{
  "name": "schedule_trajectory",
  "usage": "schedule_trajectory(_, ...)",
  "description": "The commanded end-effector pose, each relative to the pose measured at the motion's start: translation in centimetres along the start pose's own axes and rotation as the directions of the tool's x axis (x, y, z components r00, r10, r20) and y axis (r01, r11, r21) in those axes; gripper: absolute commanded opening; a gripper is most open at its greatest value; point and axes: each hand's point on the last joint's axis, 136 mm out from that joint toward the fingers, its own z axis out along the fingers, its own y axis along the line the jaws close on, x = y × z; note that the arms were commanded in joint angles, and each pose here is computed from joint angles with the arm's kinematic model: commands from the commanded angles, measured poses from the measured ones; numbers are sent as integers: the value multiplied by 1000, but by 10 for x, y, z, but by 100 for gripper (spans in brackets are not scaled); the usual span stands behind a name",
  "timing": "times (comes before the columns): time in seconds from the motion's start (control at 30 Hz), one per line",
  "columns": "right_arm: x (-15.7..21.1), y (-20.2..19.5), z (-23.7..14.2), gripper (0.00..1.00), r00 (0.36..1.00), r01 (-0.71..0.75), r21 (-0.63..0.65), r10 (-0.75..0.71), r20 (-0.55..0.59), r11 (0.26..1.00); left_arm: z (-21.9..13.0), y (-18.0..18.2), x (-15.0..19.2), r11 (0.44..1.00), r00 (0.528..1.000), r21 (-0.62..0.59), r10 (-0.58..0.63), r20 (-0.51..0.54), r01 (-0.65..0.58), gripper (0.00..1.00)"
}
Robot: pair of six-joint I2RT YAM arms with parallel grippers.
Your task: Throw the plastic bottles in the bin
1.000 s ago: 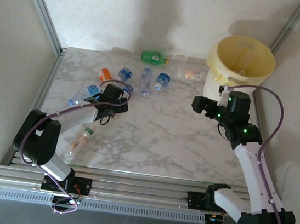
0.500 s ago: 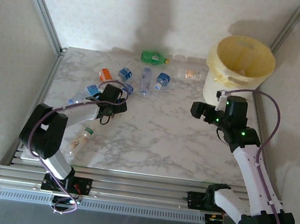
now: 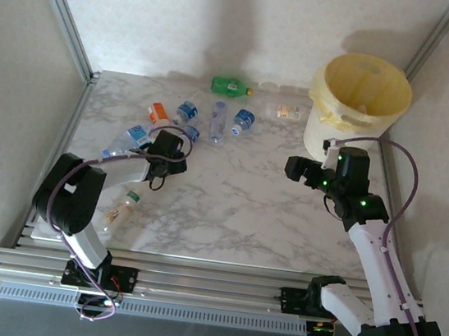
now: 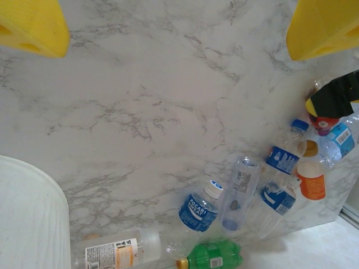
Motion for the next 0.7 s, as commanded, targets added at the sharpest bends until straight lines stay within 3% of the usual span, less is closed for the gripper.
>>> schedule_trajectory(0.0, 3, 5, -2, 99, 1000, 15, -20, -15, -5, 1000, -18, -1, -6, 999, 999, 41, 0, 32, -2, 68)
schedule_trajectory(0.23, 10, 12, 1, 99, 999, -34, -66, 32, -26, 997, -73, -28, -13, 978, 991, 205, 21, 130, -48, 67)
schedule_trajectory(0.4, 14, 22, 3, 99, 996, -83, -131, 78, -44, 988, -126, -74, -13, 914, 966, 362, 96, 240, -181, 64)
schedule_trajectory(0.53, 14, 41, -1, 99, 991, -131, -229, 122, -55, 964, -180, -114, -14, 816, 919, 484, 139, 368, -317, 65)
schedule_trajectory(0.67, 10, 61, -8, 98, 985, -172, -330, 159, -64, 928, -228, -152, 0, 663, 860, 587, 177, 479, -464, 65)
